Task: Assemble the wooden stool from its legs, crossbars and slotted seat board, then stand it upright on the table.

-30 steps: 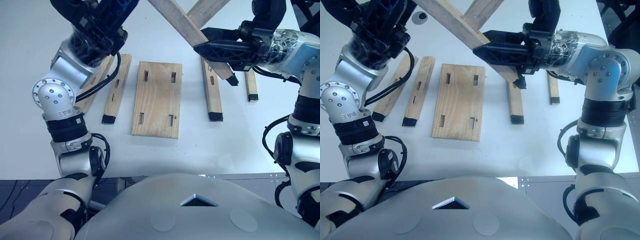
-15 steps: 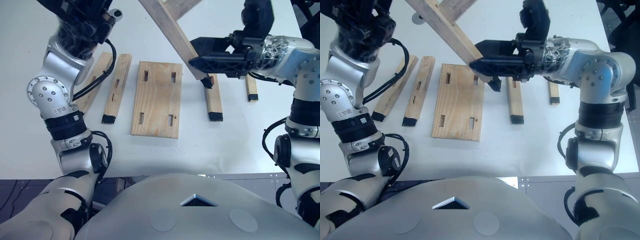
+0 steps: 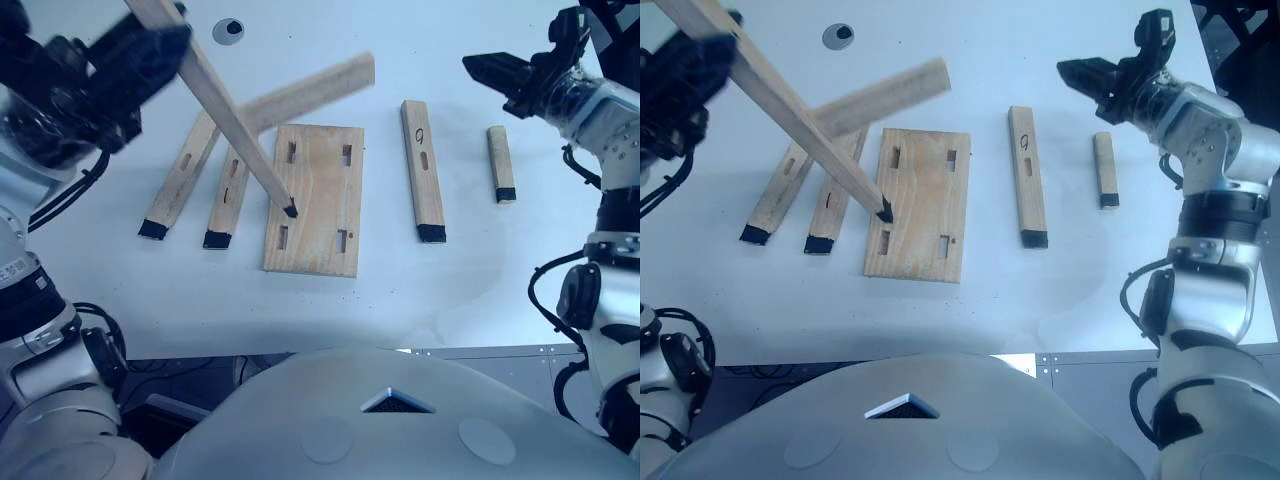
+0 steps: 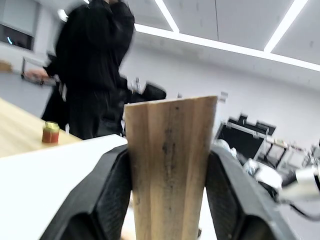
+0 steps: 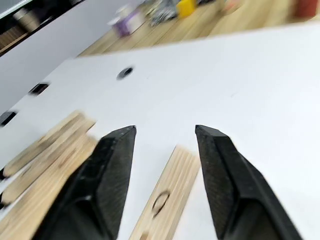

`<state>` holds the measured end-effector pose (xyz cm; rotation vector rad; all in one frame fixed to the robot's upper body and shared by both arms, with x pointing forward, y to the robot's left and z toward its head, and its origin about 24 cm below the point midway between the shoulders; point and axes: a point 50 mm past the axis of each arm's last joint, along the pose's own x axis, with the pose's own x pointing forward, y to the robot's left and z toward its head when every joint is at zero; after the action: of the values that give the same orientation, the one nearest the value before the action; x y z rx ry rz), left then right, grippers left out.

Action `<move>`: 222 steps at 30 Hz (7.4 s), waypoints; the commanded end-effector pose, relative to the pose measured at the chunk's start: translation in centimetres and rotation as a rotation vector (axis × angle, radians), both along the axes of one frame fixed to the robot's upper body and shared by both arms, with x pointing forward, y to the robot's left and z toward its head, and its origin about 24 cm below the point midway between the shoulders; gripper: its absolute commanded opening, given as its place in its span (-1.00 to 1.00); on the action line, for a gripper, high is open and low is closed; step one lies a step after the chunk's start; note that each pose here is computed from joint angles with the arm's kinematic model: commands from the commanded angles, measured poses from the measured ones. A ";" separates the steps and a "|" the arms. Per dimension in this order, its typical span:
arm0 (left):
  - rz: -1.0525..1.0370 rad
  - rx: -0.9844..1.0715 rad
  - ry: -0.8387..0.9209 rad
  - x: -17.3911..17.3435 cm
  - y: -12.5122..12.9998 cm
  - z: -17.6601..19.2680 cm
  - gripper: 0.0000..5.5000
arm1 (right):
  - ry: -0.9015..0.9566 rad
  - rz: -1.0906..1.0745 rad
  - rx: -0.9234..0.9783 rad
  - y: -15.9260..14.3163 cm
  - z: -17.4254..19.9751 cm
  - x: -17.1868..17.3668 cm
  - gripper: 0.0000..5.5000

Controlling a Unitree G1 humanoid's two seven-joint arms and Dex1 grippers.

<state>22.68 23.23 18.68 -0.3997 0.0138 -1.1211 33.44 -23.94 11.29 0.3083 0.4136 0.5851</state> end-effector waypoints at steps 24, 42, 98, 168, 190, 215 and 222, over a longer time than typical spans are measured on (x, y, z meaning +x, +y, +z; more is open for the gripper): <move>-0.408 0.626 0.064 0.7 1.6 -2.2 -0.27 | 0.003 0.065 -0.014 1.6 -2.1 -0.8 -1.00; -0.317 0.982 -0.038 -3.2 -0.1 -8.3 -0.27 | -0.046 -0.051 0.040 2.8 -3.9 -2.2 -1.00; 0.361 1.031 0.539 -5.5 1.3 -15.3 0.25 | -0.051 -0.324 0.038 1.8 -6.2 -1.5 -1.00; -0.140 0.080 -0.198 4.9 -5.9 5.2 0.28 | -0.485 0.557 0.741 7.3 13.1 0.5 -0.24; -0.082 -0.058 -0.134 4.6 -4.3 5.5 0.29 | -0.353 0.491 0.346 5.1 4.5 -2.1 -0.25; -0.068 -0.081 -0.085 4.8 -5.3 4.1 0.29 | -0.346 0.634 0.253 4.4 6.7 -2.7 -0.25; -0.063 -0.084 -0.085 4.7 -5.3 4.0 0.29 | -0.331 0.635 0.222 4.7 5.9 -2.5 -0.25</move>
<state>27.53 17.92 22.81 -0.4355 -0.0980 -1.2095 30.73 -19.44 17.07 0.3200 0.1119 1.2883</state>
